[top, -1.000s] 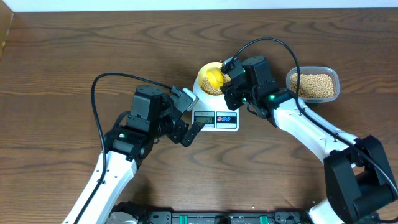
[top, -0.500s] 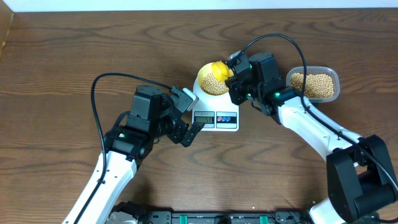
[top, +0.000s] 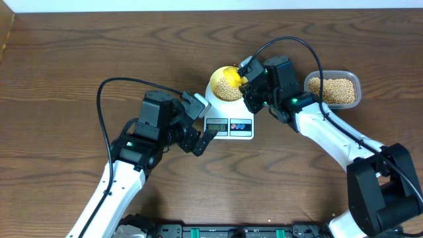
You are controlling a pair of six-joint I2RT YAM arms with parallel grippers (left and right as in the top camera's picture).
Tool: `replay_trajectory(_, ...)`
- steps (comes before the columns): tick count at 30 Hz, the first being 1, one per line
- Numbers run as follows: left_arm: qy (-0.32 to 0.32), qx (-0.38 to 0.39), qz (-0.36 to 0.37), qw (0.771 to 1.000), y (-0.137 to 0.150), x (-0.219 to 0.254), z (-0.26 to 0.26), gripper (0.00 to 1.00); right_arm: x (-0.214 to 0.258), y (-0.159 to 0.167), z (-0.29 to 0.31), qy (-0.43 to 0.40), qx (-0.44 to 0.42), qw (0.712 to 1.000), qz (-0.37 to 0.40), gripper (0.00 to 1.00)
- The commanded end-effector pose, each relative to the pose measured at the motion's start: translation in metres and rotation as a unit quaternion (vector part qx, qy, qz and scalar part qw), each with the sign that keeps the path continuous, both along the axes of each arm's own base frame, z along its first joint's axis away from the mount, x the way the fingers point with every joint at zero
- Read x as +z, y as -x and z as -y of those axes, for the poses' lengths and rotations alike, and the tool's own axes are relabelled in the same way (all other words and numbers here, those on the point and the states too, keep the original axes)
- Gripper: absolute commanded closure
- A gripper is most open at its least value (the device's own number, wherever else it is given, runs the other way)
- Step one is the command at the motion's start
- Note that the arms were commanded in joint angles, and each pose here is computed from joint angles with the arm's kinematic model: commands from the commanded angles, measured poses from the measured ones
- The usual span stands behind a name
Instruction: Scoop item into bowl and weigh 50g on scale
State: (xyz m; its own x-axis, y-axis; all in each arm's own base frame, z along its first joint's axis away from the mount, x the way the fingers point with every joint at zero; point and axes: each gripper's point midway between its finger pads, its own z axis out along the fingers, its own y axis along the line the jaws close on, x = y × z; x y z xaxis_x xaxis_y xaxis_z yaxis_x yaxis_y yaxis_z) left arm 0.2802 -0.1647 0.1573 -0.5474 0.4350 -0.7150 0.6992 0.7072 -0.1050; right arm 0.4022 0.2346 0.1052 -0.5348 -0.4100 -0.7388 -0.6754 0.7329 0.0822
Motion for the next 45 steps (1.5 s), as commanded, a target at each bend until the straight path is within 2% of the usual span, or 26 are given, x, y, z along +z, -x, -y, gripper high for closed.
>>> replay_trajectory(1, -0.004, -0.009, -0.005, 1.0, 0.003, -0.006, 0.0, 0.0, 0.008, -0.005, -0.002, 0.016, 0.024, 0.999, 0.029, 0.99)
replay_trajectory(19, -0.004, -0.009, -0.005, 1.0, 0.003, -0.006, 0.0, 0.0, -0.003, 0.005, -0.016, 0.031, 0.056, 0.998, 0.028, 0.99)
replay_trajectory(45, -0.004, -0.009, -0.005, 1.0, 0.003, -0.006, 0.0, 0.0, -0.006, 0.0, -0.01, 0.051, 0.044, 0.997, 0.036, 0.99)
